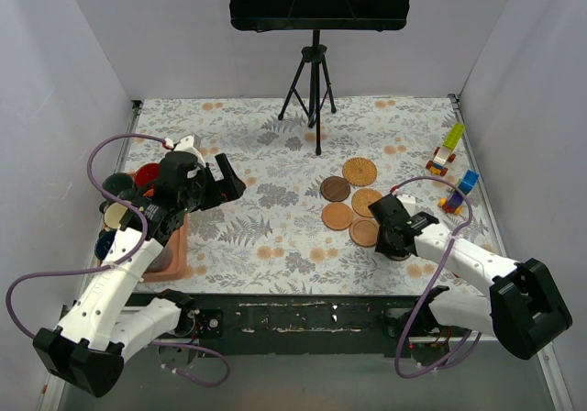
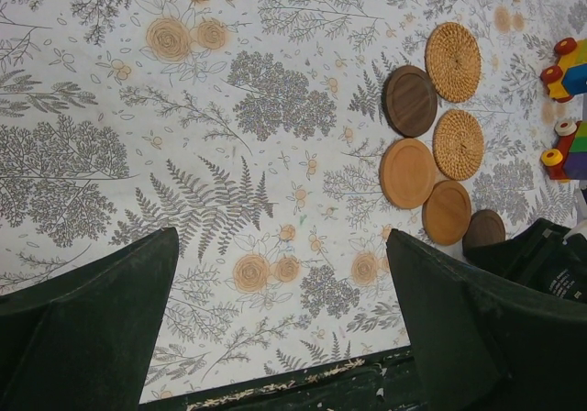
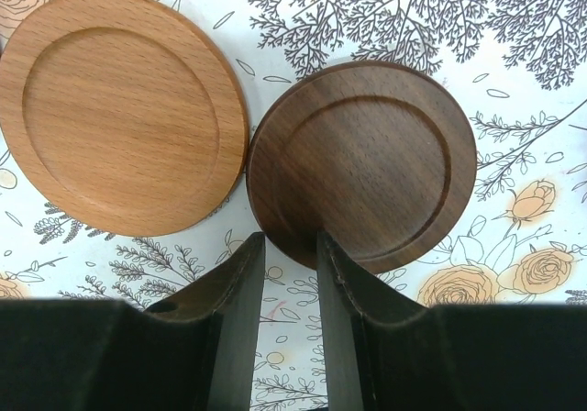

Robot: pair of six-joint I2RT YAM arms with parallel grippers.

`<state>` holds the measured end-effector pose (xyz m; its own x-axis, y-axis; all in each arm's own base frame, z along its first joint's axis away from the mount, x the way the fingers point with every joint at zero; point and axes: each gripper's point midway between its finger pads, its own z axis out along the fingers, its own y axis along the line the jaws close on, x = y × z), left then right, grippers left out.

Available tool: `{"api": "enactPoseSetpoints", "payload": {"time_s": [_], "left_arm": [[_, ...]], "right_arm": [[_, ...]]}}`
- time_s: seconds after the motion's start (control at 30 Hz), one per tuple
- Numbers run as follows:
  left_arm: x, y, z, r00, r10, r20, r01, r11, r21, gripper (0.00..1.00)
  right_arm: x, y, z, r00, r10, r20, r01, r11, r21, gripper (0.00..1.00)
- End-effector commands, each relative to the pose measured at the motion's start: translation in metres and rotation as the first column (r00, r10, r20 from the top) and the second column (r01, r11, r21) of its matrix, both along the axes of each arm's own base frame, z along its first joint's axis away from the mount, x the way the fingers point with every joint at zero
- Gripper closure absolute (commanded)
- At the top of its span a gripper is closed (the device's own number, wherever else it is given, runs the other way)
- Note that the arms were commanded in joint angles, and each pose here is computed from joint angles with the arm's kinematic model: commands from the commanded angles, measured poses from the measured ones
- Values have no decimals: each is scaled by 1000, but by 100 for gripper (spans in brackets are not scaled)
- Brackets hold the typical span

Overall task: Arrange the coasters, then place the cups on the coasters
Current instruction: Move the coaster to the center of the board.

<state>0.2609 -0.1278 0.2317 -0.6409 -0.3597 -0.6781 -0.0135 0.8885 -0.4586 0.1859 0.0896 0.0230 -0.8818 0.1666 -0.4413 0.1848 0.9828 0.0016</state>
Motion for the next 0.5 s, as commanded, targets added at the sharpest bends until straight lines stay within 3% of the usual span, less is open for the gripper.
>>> {"api": "enactPoseSetpoints", "payload": {"time_s": [0.0, 0.47], "left_arm": [[-4, -1, 7, 1000, -10, 21, 10, 1000, -15, 2], [-6, -1, 6, 1000, -8, 17, 8, 1000, -13, 2]], "right_arm": [[-30, 3, -13, 992, 16, -122, -14, 1000, 15, 64], [-46, 26, -15, 978, 114, -174, -111, 993, 29, 65]]}}
